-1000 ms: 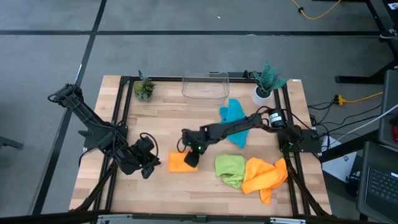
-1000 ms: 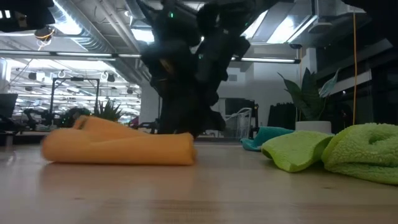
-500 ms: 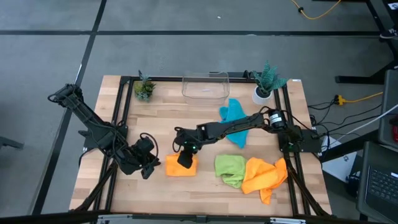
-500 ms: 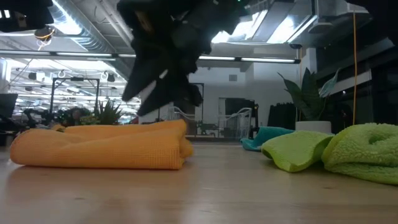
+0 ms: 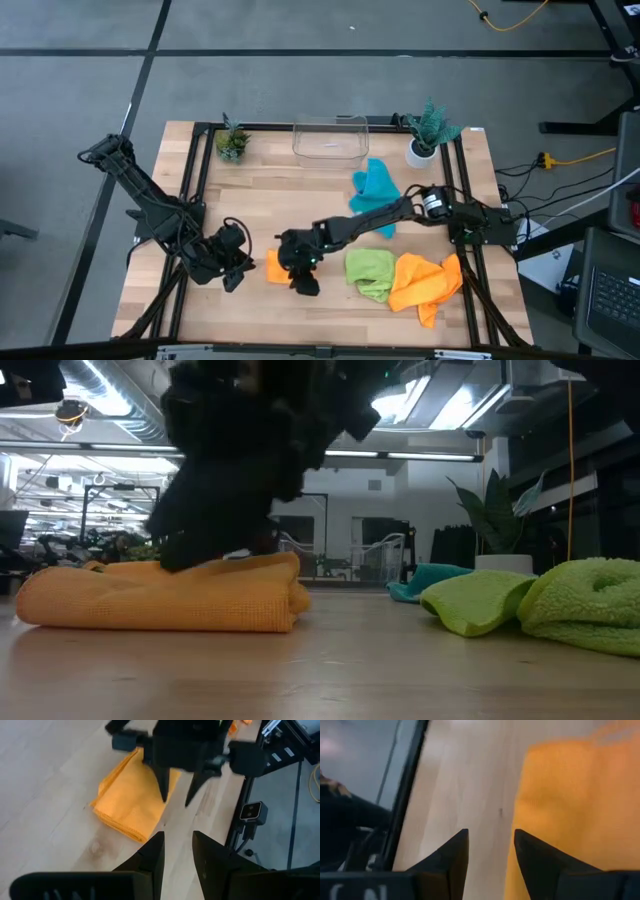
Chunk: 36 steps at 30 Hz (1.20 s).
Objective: Fold microfiber towels
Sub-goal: Fold the orange towel
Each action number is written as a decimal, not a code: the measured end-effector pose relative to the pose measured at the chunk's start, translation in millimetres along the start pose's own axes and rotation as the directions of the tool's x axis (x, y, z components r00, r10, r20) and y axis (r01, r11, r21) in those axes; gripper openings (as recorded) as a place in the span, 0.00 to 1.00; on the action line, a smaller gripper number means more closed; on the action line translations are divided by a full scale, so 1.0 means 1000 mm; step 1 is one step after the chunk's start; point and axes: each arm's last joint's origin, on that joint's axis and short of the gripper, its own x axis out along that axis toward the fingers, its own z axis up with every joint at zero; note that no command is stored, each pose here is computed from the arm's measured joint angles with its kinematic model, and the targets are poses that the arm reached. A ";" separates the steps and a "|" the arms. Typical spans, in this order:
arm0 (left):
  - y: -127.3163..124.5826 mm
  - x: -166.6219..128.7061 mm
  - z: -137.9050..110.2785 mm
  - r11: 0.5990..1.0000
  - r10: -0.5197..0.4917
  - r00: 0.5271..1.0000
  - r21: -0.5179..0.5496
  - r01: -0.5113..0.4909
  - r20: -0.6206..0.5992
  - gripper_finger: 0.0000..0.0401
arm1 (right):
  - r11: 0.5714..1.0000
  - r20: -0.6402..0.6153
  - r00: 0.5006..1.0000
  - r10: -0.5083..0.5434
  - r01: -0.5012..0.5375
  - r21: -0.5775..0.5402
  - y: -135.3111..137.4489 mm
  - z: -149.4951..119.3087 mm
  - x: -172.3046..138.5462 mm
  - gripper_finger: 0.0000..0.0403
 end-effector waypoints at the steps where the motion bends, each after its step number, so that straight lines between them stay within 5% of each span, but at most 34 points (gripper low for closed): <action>1: 0.000 0.000 0.000 1.000 0.000 1.000 0.000 0.000 0.000 0.23 | 1.000 0.017 1.000 0.006 -0.006 -0.009 -0.001 0.001 0.003 0.40; 7: -0.001 0.000 0.000 1.000 -0.009 1.000 -0.005 0.009 0.002 0.23 | 0.999 0.022 0.999 0.024 -0.023 -0.025 -0.017 -0.004 0.016 0.40; 16: -0.002 0.000 0.000 1.000 -0.015 1.000 -0.008 0.015 0.004 0.23 | 0.993 0.056 0.998 0.037 -0.043 0.108 -0.036 -0.010 0.037 0.40; 21: -0.002 0.000 0.000 1.000 -0.015 1.000 -0.008 0.015 0.004 0.23 | 0.980 0.195 0.977 -0.083 0.045 0.193 -0.042 -0.001 0.037 0.40; 30: -0.002 -0.001 -0.002 1.000 -0.021 1.000 0.001 0.021 -0.003 0.23 | 0.845 0.369 0.784 -0.499 0.344 0.410 -0.067 0.010 0.024 0.40; 34: -0.003 -0.002 -0.005 1.000 -0.028 1.000 0.012 0.028 -0.008 0.23 | 0.755 0.422 0.659 -0.622 0.364 0.545 -0.070 0.012 0.021 0.40; 36: -0.004 -0.003 -0.006 0.999 -0.030 1.000 0.016 0.030 -0.009 0.23 | 0.743 0.461 0.616 -0.639 0.339 0.577 -0.070 0.016 0.019 0.40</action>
